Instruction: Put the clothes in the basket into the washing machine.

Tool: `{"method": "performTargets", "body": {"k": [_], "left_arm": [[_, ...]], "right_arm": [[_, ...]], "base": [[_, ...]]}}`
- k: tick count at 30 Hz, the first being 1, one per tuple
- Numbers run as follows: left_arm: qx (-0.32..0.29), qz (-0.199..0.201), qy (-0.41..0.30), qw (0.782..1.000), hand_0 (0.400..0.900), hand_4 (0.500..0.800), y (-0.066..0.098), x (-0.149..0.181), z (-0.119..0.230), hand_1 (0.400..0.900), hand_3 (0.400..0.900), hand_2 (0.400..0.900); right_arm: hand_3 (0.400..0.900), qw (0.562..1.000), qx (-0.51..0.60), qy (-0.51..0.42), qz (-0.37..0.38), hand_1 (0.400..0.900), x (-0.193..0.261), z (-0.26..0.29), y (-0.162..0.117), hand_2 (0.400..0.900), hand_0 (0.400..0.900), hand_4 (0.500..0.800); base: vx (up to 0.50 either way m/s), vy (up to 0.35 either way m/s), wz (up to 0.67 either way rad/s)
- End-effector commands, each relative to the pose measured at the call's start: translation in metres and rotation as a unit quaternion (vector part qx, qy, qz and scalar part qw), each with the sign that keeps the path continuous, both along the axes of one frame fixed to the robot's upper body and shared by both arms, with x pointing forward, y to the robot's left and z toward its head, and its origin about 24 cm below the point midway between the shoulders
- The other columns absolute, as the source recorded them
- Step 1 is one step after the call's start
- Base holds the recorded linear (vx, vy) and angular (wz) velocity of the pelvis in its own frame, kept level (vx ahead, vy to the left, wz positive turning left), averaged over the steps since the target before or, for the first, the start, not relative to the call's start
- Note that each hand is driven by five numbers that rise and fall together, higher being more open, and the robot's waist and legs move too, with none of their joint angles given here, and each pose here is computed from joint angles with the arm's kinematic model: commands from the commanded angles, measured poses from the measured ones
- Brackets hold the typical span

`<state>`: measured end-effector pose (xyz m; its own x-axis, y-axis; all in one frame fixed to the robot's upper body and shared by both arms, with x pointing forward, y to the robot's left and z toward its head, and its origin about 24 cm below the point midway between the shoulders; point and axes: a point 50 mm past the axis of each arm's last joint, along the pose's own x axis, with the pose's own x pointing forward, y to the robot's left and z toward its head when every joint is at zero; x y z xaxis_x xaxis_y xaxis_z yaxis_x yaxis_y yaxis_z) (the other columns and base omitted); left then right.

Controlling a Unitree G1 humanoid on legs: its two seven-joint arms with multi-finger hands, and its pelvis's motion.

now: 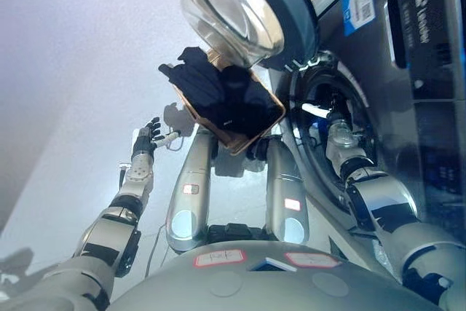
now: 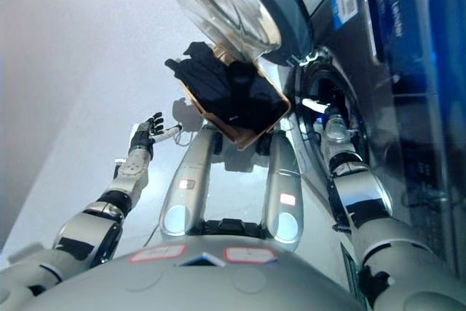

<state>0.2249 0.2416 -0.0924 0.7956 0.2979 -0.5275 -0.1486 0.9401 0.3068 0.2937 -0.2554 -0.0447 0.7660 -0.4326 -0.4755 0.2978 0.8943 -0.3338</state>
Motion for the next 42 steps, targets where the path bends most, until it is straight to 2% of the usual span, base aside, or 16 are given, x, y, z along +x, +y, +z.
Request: {"method": "performTargets", "body": {"k": [1, 5, 9, 16, 19, 20, 23, 24, 25, 29, 34, 37, 40, 42], "left_arm": [[-0.005, 0.034, -0.006, 0.999, 0.900, 0.800, 0.004, -0.015, -0.005, 0.900, 0.900, 0.900], [-0.005, 0.027, -0.016, 0.999, 0.900, 0.800, 0.003, -0.014, -0.003, 0.900, 0.900, 0.900], [-0.002, 0.018, -0.007, 1.000, 0.900, 0.800, 0.002, -0.018, -0.005, 0.900, 0.900, 0.900], [-0.013, 0.026, 0.039, 0.999, 0.900, 0.800, -0.001, -0.032, -0.019, 0.900, 0.900, 0.900], [-0.016, 0.025, 0.054, 0.998, 0.900, 0.800, -0.002, -0.037, -0.024, 0.900, 0.900, 0.900], [-0.019, 0.023, 0.069, 0.997, 0.900, 0.800, -0.002, -0.043, -0.028, 0.900, 0.900, 0.900], [-0.019, 0.020, 0.097, 0.995, 0.900, 0.800, 0.001, -0.054, -0.034, 0.900, 0.900, 0.900], [-0.019, 0.020, 0.097, 0.995, 0.900, 0.800, 0.001, -0.054, -0.034, 0.900, 0.900, 0.900], [-0.020, 0.016, 0.117, 0.993, 0.900, 0.800, 0.002, -0.063, -0.039, 0.900, 0.900, 0.900], [-0.027, 0.013, 0.164, 0.986, 0.900, 0.800, 0.002, -0.090, -0.050, 0.900, 0.900, 0.900], [-0.047, 0.001, 0.208, 0.977, 0.900, 0.800, -0.007, -0.119, -0.062, 0.900, 0.900, 0.900], [-0.069, -0.013, 0.250, 0.966, 0.900, 0.800, -0.019, -0.143, -0.071, 0.900, 0.900, 0.900], [-0.077, -0.027, 0.267, 0.960, 0.900, 0.800, -0.027, -0.151, -0.074, 0.900, 0.900, 0.900], [-0.078, -0.024, 0.265, 0.961, 0.900, 0.800, -0.024, -0.150, -0.074, 0.900, 0.900, 0.900]], "right_arm": [[0.900, 0.999, -0.010, -0.012, -0.050, 0.900, -0.007, 0.004, -0.021, 0.900, 0.900, 0.800], [0.900, 0.996, -0.004, -0.040, -0.074, 0.900, 0.005, 0.020, -0.029, 0.900, 0.900, 0.800], [0.900, 0.997, 0.031, -0.030, -0.068, 0.900, -0.006, 0.003, -0.019, 0.900, 0.900, 0.800], [0.900, 0.991, 0.086, 0.073, -0.065, 0.900, -0.072, -0.058, 0.002, 0.900, 0.900, 0.800], [0.900, 0.987, 0.096, 0.107, -0.075, 0.900, -0.097, -0.072, 0.000, 0.900, 0.900, 0.800], [0.900, 0.980, 0.104, 0.142, -0.088, 0.900, -0.122, -0.084, -0.003, 0.900, 0.900, 0.800], [0.900, 0.969, 0.105, 0.197, -0.106, 0.900, -0.161, -0.097, -0.010, 0.900, 0.900, 0.800], [0.900, 0.969, 0.105, 0.197, -0.106, 0.900, -0.161, -0.097, -0.010, 0.900, 0.900, 0.800], [0.900, 0.959, 0.113, 0.228, -0.127, 0.900, -0.187, -0.104, -0.014, 0.900, 0.900, 0.800], [0.900, 0.940, 0.113, 0.283, -0.155, 0.900, -0.227, -0.111, -0.020, 0.900, 0.900, 0.800], [0.900, 0.924, 0.130, 0.319, -0.164, 0.900, -0.253, -0.115, -0.018, 0.900, 0.900, 0.800], [0.900, 0.915, 0.151, 0.329, -0.176, 0.900, -0.266, -0.118, -0.011, 0.900, 0.900, 0.800], [0.900, 0.911, 0.162, 0.336, -0.174, 0.900, -0.272, -0.120, -0.006, 0.900, 0.900, 0.800], [0.900, 0.913, 0.160, 0.329, -0.179, 0.900, -0.271, -0.118, -0.013, 0.900, 0.900, 0.800]], "base": [[0.000, 0.000, 0.05], [0.017, -0.006, 0.06], [0.114, -0.030, 0.07], [0.129, -0.002, -0.08], [0.143, 0.017, -0.10], [0.160, 0.034, -0.10], [0.164, 0.039, -0.07], [0.171, 0.035, -0.09], [0.167, 0.038, -0.13], [0.155, 0.041, -0.25], [0.109, 0.036, -0.30], [0.065, 0.029, -0.18], [0.034, 0.021, -0.06], [0.020, 0.008, -0.01]]}}
